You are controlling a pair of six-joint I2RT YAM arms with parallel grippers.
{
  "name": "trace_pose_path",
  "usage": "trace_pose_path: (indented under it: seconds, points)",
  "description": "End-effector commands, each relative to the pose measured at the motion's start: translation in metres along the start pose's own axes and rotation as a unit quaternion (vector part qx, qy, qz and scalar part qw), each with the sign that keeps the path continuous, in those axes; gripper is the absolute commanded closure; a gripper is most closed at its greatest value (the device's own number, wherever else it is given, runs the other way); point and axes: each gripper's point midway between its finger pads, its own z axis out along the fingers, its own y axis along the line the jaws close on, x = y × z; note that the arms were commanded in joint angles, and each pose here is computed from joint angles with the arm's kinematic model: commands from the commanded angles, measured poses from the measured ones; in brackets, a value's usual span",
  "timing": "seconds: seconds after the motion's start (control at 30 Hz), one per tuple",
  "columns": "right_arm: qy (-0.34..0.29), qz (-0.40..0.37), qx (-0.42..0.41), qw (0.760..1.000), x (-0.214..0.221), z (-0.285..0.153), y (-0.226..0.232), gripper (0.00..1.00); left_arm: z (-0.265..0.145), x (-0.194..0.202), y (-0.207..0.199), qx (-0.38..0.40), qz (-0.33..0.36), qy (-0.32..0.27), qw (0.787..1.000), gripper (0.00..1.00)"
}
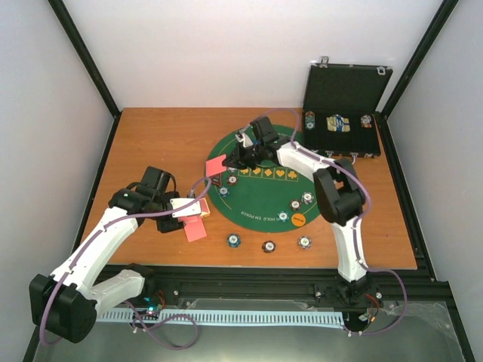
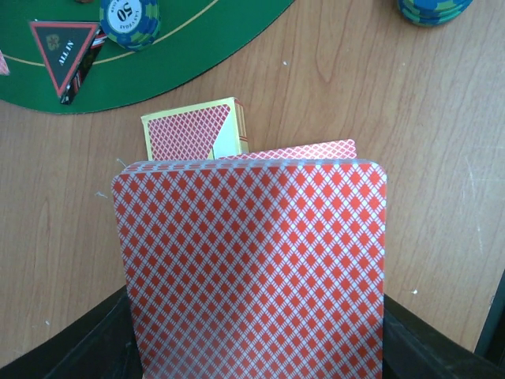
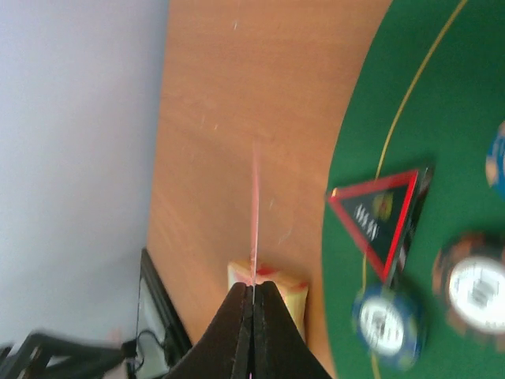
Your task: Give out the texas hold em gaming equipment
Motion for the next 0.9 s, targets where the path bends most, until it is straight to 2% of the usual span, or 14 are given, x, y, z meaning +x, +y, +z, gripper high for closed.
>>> trace_pose_path:
  seconds: [0.0,0.23,0.4,0.5,0.6,0.67,0.77,0.87]
  points:
    - [0.021,0.0,0.018,1.0,-0.025,0.031,-0.024,0.97,-0.012,-0.01,0.004,-0.003,-0.007,-0.017,1.0,0.68]
    - [0.018,-0.006,0.019,1.0,-0.069,0.064,-0.034,0.97,-0.016,-0.013,0.002,0.002,-0.009,-0.024,1.0,0.68]
    - [0.022,0.009,0.045,0.999,-0.071,0.079,-0.061,0.97,-0.017,-0.013,0.002,0.0,-0.008,-0.023,1.0,0.68]
    - [0.019,0.007,0.071,0.997,-0.071,0.079,-0.071,0.9,-0.016,-0.011,0.001,0.0,-0.007,-0.021,1.0,0.68]
    - [0.009,-0.002,0.099,0.995,-0.073,0.072,-0.075,0.76,-0.016,-0.01,-0.001,-0.001,-0.006,-0.02,1.0,0.68]
    - [0.001,-0.011,0.114,0.993,-0.077,0.065,-0.073,0.74,-0.016,-0.009,-0.001,-0.001,-0.006,-0.02,1.0,0.68]
    - [-0.015,-0.027,0.131,0.991,-0.083,0.053,-0.063,0.6,-0.016,-0.01,-0.001,0.0,-0.008,-0.021,1.0,0.68]
    - [-0.035,-0.037,0.149,0.987,-0.091,0.036,-0.054,0.51,-0.016,-0.01,-0.001,0.001,-0.008,-0.022,1.0,0.68]
